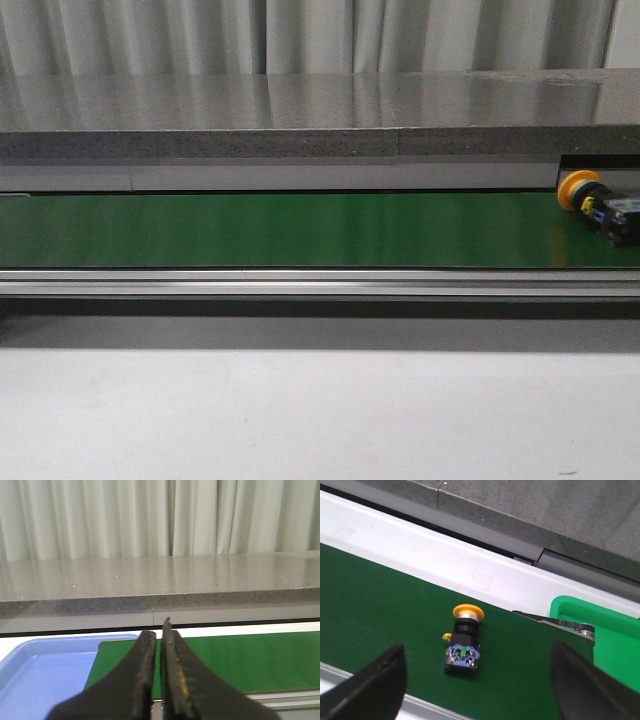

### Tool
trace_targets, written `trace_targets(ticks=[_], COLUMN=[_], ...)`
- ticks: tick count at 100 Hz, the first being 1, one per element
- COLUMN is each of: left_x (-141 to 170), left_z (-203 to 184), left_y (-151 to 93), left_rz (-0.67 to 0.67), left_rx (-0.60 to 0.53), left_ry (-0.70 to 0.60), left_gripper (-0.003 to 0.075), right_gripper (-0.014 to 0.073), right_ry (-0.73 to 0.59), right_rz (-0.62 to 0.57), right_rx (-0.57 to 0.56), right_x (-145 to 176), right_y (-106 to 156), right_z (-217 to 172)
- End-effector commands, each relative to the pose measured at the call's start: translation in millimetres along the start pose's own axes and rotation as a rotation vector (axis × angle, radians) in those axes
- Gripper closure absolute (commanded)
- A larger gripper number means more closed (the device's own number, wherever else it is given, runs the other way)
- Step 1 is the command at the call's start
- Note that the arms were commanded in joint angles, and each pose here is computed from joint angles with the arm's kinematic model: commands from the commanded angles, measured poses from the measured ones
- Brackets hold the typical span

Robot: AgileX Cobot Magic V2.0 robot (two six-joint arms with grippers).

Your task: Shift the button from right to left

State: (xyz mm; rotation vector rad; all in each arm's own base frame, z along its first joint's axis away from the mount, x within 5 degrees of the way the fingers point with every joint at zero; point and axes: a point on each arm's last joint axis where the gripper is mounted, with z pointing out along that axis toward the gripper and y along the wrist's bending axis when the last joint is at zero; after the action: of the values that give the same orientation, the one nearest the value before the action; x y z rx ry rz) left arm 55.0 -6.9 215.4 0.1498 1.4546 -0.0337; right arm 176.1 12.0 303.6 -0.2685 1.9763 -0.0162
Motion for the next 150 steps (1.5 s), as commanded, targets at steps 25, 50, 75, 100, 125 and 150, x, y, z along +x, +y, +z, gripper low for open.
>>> trace_targets(ticks=[25,50,75,100,125,150], left_x=[4.5,4.5,4.5,4.5,4.5,4.5], left_z=[-2.5,-2.5,-2.5,-2.5,-2.5,-2.5], left_y=[-1.4,-1.4,-1.4,-1.4,-1.4,-1.4], left_rz=[-0.018,-0.018,-0.018,-0.018,-0.018,-0.018], left_rx=[0.008,0.008,0.008,0.008,0.008,0.008], left_ry=[-0.072,-0.072,-0.072,-0.072,-0.072,-0.072], left_gripper=[0.0715,0.0715,0.0715,0.0715,0.0715,0.0715], right_gripper=[0.0046,0.0046,0.0185,0.0535,0.0655,0.0655], right_ry=[-0.281,-0.346,-0.375,-0.391,-0.390,-0.390], right_rz=[0.062,0.084,0.085,0.086,0.086,0.086], right_rx=[0.035,0.015,0.028,0.038,0.037,0.037], right_x=[22.9,45.4,43.9,42.7,42.8,42.8], right_y=[11.4,19.4,18.5,17.6,17.6,17.6], right_z=[-63.8,-83.9,-87.0,-87.5,-87.5,-87.5])
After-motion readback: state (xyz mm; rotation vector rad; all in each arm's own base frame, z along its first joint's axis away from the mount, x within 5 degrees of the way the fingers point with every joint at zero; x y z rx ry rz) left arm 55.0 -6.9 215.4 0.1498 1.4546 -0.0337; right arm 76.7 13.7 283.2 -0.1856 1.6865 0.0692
